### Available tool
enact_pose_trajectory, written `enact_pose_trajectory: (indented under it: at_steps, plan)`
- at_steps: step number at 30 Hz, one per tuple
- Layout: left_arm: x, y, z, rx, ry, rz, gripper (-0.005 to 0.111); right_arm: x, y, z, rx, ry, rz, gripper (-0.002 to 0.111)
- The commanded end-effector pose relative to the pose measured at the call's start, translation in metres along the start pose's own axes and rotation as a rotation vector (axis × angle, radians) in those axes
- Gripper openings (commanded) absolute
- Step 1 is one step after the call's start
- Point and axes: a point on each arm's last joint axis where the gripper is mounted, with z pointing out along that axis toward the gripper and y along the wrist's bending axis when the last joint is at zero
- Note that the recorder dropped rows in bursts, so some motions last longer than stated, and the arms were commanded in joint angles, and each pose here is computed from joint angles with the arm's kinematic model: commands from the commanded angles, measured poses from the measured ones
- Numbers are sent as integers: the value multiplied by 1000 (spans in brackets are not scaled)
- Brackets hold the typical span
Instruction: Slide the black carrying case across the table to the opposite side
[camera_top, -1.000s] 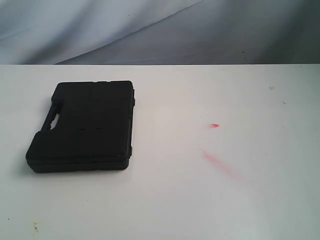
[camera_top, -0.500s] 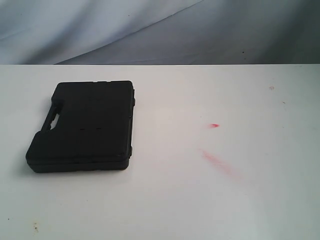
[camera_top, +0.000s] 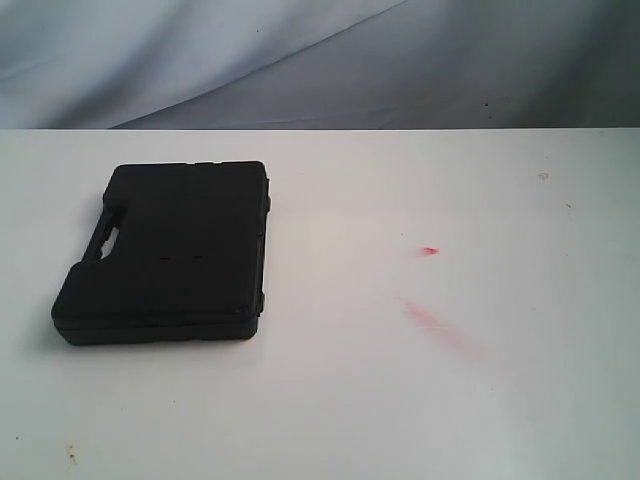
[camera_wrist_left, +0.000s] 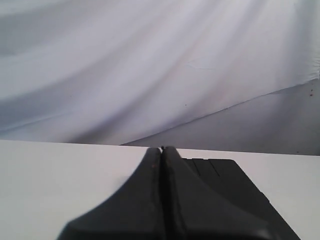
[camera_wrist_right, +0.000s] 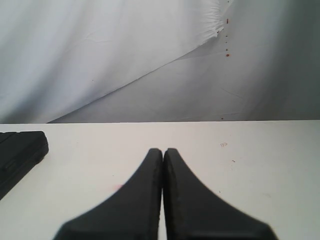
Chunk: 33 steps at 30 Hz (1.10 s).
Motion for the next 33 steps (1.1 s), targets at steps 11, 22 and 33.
enact_pose_trajectory:
  at_steps: [11, 22, 33]
  plan:
    - [3, 0, 0, 6, 24, -3, 0, 1, 0, 0, 7, -3, 1, 0]
    - [9, 0, -1, 1, 88, 3, 0, 1, 0, 0, 7, -3, 1, 0]
    - [9, 0, -1, 1, 88, 3, 0, 1, 0, 0, 7, -3, 1, 0]
